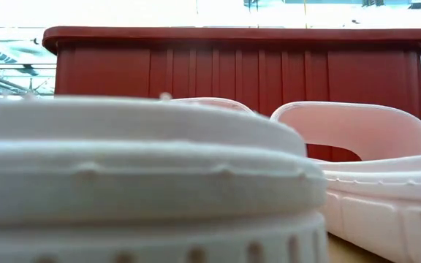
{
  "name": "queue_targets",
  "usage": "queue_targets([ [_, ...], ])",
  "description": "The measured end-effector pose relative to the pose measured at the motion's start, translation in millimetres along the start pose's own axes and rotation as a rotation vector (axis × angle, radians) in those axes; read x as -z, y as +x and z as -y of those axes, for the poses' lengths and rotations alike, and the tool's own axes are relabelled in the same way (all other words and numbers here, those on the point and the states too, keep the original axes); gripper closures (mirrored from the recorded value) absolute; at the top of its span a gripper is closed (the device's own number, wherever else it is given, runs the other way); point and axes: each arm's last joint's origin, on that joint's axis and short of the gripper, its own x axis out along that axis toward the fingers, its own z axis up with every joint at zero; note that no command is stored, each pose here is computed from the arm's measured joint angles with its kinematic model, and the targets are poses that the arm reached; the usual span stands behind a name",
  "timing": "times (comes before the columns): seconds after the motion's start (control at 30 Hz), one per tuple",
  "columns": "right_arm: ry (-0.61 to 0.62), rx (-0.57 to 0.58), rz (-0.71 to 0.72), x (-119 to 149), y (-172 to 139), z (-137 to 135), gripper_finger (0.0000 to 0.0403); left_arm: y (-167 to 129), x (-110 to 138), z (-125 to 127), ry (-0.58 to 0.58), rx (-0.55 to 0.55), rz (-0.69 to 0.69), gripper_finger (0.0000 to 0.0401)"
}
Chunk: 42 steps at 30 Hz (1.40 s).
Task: Pick and place slides into bin
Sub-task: Put the black slipper into the red container
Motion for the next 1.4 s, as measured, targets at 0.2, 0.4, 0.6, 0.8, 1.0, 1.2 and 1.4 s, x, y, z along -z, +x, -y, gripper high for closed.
queue_targets([
  [0.2, -0.081, 0.098, -0.198, -19.6, 30.3, -17.9, 0.0190, 1.2, 0.5, 4.2, 0.024, -0.013, 0.009, 0.0203],
  [0.4, -0.154, 0.221, -0.383, -36.7, 48.8, -41.4, 0.0190, 1.7, 1.4, 6.0, 0.019, -0.018, 0.006, 0.0203],
  [0.6, -0.223, 0.372, -0.521, -28.9, 58.9, -65.7, 0.0190, 1.9, 2.7, 6.8, 0.048, -0.014, -0.005, 0.0203],
  [0.8, -0.183, 0.423, -0.630, -5.2, 64.4, -93.8, 0.0190, 1.8, 3.5, 6.7, 0.065, -0.015, -0.012, 0.0203],
  [1.0, -0.149, 0.432, -0.748, 28.8, 73.0, -118.3, 0.0190, 1.8, 3.8, 6.6, 0.066, -0.015, -0.014, 0.0203],
  [1.2, -0.099, 0.424, -0.901, 70.6, 80.3, -138.2, 0.0190, 1.6, 7.4, 5.9, 0.058, -0.028, -0.050, 0.0203],
  [1.4, 0.019, 0.387, -1.093, 105.1, 78.2, -153.2, 0.0190, 0.5, 15.2, 1.0, 0.049, -0.169, -0.121, 0.0203],
])
